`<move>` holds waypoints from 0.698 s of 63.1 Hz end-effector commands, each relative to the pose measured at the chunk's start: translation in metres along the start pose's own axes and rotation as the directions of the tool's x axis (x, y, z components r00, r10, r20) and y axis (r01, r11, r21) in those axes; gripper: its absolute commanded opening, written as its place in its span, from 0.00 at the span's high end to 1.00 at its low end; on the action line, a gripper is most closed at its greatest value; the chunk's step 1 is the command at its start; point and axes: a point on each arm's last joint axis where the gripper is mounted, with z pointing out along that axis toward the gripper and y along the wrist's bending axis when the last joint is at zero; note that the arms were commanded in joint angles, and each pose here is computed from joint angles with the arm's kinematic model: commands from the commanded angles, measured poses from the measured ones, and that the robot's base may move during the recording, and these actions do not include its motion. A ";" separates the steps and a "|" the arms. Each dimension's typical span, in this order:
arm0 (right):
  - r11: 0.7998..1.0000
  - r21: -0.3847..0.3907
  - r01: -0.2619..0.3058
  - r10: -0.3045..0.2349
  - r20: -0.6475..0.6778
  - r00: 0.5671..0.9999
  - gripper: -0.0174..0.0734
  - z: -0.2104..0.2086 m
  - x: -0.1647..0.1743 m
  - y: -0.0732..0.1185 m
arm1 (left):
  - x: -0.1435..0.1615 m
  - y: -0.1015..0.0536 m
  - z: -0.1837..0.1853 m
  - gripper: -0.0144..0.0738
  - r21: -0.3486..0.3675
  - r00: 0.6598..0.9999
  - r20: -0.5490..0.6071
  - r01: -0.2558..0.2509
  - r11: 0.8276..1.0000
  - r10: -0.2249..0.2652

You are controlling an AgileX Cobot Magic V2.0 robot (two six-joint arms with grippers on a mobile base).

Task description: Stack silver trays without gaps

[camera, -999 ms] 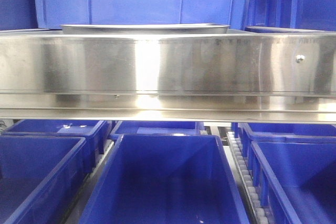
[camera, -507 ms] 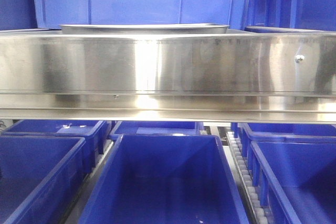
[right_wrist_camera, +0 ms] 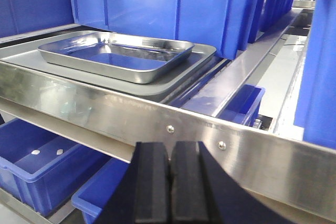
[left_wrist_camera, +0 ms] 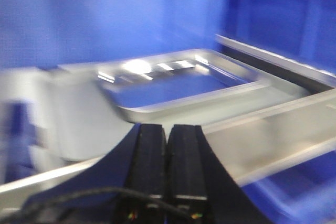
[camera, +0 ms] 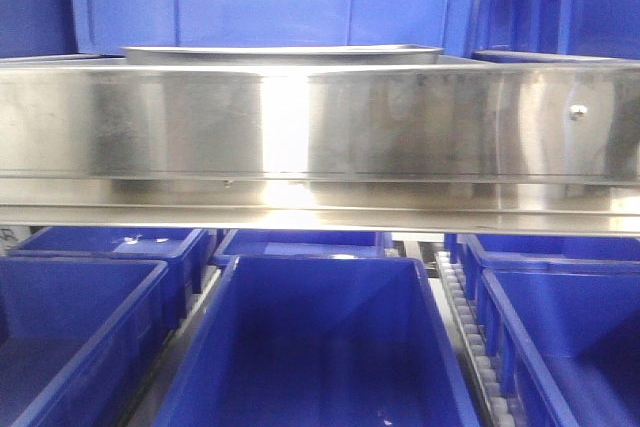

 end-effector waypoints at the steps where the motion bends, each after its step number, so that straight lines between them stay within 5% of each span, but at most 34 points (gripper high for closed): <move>1: 1.000 -0.013 0.027 -0.025 0.111 0.993 0.75 -0.002 -0.017 0.002 | -0.012 0.008 -0.012 0.88 -0.087 0.991 0.131 -0.013 0.996 0.024; 19: 1.000 -0.013 0.027 -0.025 0.111 0.993 0.75 -0.002 -0.017 0.002 | 0.048 0.019 -0.046 0.88 -0.345 0.978 0.200 0.006 0.939 0.067; 32: 1.000 -0.013 0.027 -0.025 0.111 0.993 0.75 -0.002 -0.017 0.002 | 0.098 0.019 -0.051 0.88 -0.405 0.963 0.259 0.033 0.914 0.081; 44: 1.000 -0.013 0.027 -0.025 0.110 0.994 0.75 -0.002 -0.017 0.002 | 0.100 0.020 -0.050 0.88 -0.416 0.963 0.258 0.036 0.909 0.080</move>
